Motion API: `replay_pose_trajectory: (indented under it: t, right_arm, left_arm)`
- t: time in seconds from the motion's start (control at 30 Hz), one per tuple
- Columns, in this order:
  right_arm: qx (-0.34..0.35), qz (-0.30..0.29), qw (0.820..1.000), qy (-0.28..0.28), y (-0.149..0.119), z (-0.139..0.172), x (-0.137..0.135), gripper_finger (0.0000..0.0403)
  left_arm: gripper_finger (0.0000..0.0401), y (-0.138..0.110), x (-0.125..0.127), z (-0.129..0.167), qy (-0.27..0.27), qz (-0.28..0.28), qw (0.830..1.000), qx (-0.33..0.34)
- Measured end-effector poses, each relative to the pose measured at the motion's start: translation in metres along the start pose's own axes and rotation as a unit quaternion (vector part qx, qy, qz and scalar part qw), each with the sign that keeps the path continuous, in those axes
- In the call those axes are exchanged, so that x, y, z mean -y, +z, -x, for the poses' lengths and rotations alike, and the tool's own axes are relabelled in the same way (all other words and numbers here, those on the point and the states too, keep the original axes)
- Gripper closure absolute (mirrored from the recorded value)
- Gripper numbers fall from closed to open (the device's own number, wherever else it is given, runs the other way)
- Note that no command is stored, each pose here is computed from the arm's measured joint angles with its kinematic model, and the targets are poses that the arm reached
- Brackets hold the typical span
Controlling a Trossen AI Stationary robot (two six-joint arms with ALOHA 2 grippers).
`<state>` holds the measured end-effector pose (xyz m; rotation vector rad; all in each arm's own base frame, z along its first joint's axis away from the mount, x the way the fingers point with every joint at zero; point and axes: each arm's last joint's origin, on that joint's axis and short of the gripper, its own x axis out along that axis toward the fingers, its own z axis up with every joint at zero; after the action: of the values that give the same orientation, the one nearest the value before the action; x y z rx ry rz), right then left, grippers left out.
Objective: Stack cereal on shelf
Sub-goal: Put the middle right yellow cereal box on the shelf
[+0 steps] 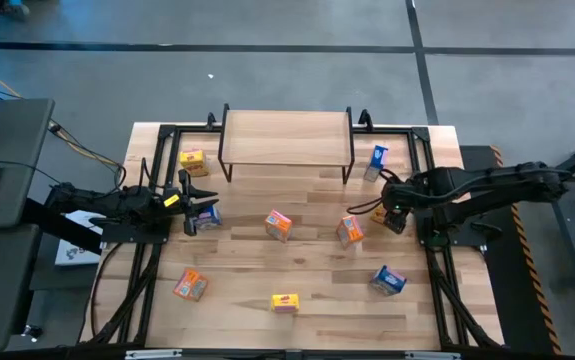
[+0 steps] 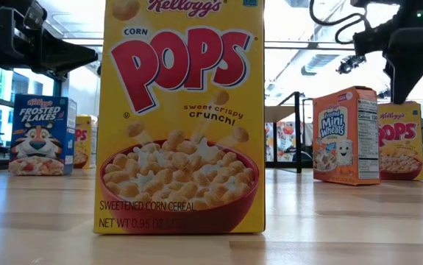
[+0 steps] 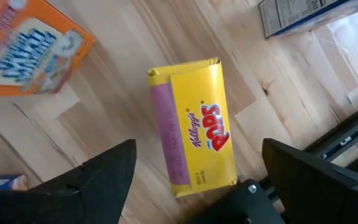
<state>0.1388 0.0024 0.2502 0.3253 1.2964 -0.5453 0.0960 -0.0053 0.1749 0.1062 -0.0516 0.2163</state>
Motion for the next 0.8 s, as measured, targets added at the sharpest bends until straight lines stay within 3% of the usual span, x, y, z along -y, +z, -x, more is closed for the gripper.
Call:
replay_pose_trajectory:
  t: [0.43, 0.8]
  right_arm:
    - [-0.017, -0.027, 0.999, 0.015, -0.006, -0.023, -0.003, 0.0091]
    - [-0.010, -0.053, 0.998, 0.008, -0.006, -0.023, -0.002, 0.0173]
  left_arm:
    - [0.0329, 0.000, 0.000, 0.000, 0.000, 0.000, 1.000, 0.000]
    - [0.0329, 0.000, 0.000, 0.000, 0.000, 0.000, 1.000, 0.000]
